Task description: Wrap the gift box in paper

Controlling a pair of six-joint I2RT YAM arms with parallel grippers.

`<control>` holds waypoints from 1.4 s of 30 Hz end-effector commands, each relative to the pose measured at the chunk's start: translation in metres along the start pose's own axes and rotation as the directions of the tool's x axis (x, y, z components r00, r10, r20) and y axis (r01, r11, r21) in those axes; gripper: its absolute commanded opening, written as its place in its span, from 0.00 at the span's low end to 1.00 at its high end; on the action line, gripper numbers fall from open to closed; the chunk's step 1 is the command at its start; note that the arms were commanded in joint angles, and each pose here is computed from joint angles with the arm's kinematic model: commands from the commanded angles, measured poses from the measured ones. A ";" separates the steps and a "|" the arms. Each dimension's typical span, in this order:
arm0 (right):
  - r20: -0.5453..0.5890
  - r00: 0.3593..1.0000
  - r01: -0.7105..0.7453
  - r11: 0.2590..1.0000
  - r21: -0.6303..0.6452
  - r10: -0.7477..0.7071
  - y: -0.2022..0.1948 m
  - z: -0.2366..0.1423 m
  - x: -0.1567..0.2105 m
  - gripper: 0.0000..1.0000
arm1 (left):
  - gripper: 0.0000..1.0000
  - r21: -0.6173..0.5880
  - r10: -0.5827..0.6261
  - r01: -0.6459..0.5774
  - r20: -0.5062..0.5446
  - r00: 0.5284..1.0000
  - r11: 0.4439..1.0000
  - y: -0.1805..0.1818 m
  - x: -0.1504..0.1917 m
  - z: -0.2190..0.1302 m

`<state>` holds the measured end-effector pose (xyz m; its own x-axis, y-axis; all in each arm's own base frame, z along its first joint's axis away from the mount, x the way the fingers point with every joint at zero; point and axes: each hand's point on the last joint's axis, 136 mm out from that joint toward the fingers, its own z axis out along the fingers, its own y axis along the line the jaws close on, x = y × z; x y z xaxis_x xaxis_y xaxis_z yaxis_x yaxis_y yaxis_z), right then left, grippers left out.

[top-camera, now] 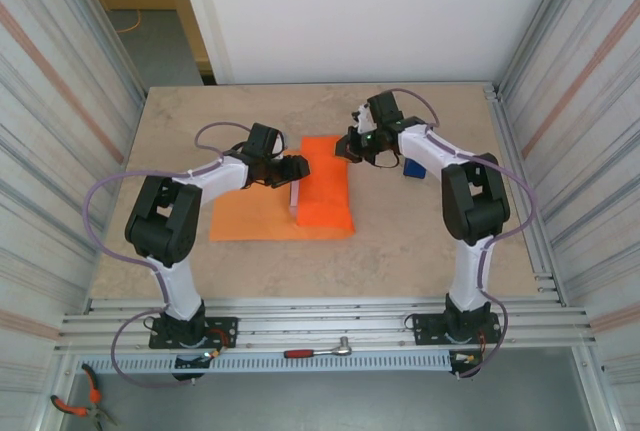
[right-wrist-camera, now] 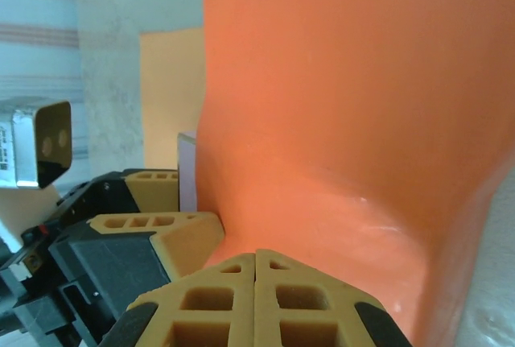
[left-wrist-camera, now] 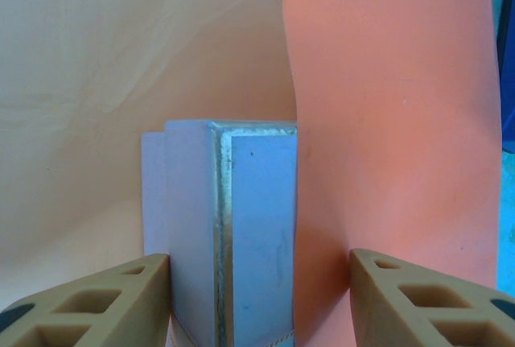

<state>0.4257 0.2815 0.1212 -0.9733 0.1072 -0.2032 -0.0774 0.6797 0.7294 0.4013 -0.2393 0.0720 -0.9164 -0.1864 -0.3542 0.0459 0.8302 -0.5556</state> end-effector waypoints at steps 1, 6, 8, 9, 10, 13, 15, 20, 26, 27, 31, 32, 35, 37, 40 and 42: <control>-0.055 0.998 0.033 0.999 0.003 -0.032 0.005 0.008 0.008 0.00 | 0.57 -0.102 -0.046 0.037 -0.081 0.996 0.994 0.026 0.031 0.003; -0.074 0.997 0.038 0.999 0.021 -0.037 0.002 0.018 0.011 0.00 | 0.56 -0.100 -0.047 0.039 -0.082 0.996 0.994 0.026 0.031 0.003; -0.083 0.996 0.033 0.999 0.028 -0.031 -0.002 0.022 0.013 0.00 | 0.56 -0.099 -0.045 0.037 -0.082 0.996 0.994 0.025 0.031 0.003; -0.086 0.996 0.031 0.999 0.032 -0.028 -0.004 0.024 0.014 0.00 | 0.56 -0.098 -0.045 0.037 -0.082 0.996 0.994 0.025 0.031 0.003; -0.092 0.995 0.030 0.999 0.039 -0.027 -0.006 0.026 0.015 0.00 | 0.56 -0.099 -0.046 0.037 -0.083 0.996 0.994 0.025 0.031 0.004; -0.102 0.995 0.025 0.998 0.054 -0.019 -0.014 0.030 0.018 0.00 | 0.56 -0.101 -0.047 0.038 -0.085 0.995 0.994 0.026 0.032 0.004; -0.109 0.994 0.021 0.998 0.065 -0.014 -0.020 0.033 0.020 0.00 | 0.56 -0.100 -0.047 0.038 -0.085 0.995 0.994 0.026 0.032 0.004; -0.118 0.993 0.015 0.997 0.081 -0.006 -0.028 0.035 0.024 0.00 | 0.56 -0.098 -0.045 0.037 -0.084 0.995 0.994 0.025 0.033 0.004; -0.131 0.991 0.021 0.993 0.117 -0.006 -0.040 0.036 0.030 0.00 | 0.56 -0.078 -0.041 0.035 -0.079 0.996 0.996 0.020 0.030 0.002; -0.137 0.990 0.028 0.992 0.126 -0.010 -0.042 0.036 0.031 0.00 | 0.56 -0.072 -0.039 0.033 -0.076 0.996 0.997 0.018 0.027 0.000; -0.153 0.988 0.051 0.985 0.165 -0.025 -0.052 0.035 0.036 0.00 | 0.60 -0.027 -0.037 0.036 -0.050 0.998 0.999 0.009 0.011 -0.013; -0.156 0.987 0.054 0.983 0.173 -0.027 -0.053 0.034 0.036 0.00 | 0.61 -0.022 -0.040 0.040 -0.033 0.999 0.999 0.008 0.006 -0.020; -0.164 0.986 0.056 0.981 0.187 -0.025 -0.060 0.034 0.039 0.00 | 0.64 -0.010 -0.063 0.063 0.020 0.998 0.998 0.011 -0.007 -0.041; -0.167 0.986 0.056 0.980 0.193 -0.023 -0.063 0.034 0.041 0.00 | 0.65 -0.015 -0.099 0.100 0.046 0.994 0.995 0.021 -0.009 -0.053; -0.167 0.986 0.054 0.980 0.193 -0.021 -0.065 0.033 0.041 0.00 | 0.67 -0.053 -0.175 0.180 0.077 0.981 0.982 0.047 -0.002 -0.070; -0.170 0.985 0.051 0.980 0.191 -0.018 -0.066 0.033 0.043 0.00 | 0.69 -0.091 -0.237 0.246 0.102 0.966 0.965 0.069 0.007 -0.080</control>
<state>0.4153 0.2923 0.0842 -0.9800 -0.0224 -0.1979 -0.1521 0.7257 0.6710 0.3855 -0.1651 0.1027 -0.8705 -0.3559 -0.3400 -0.1044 0.8085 -0.5791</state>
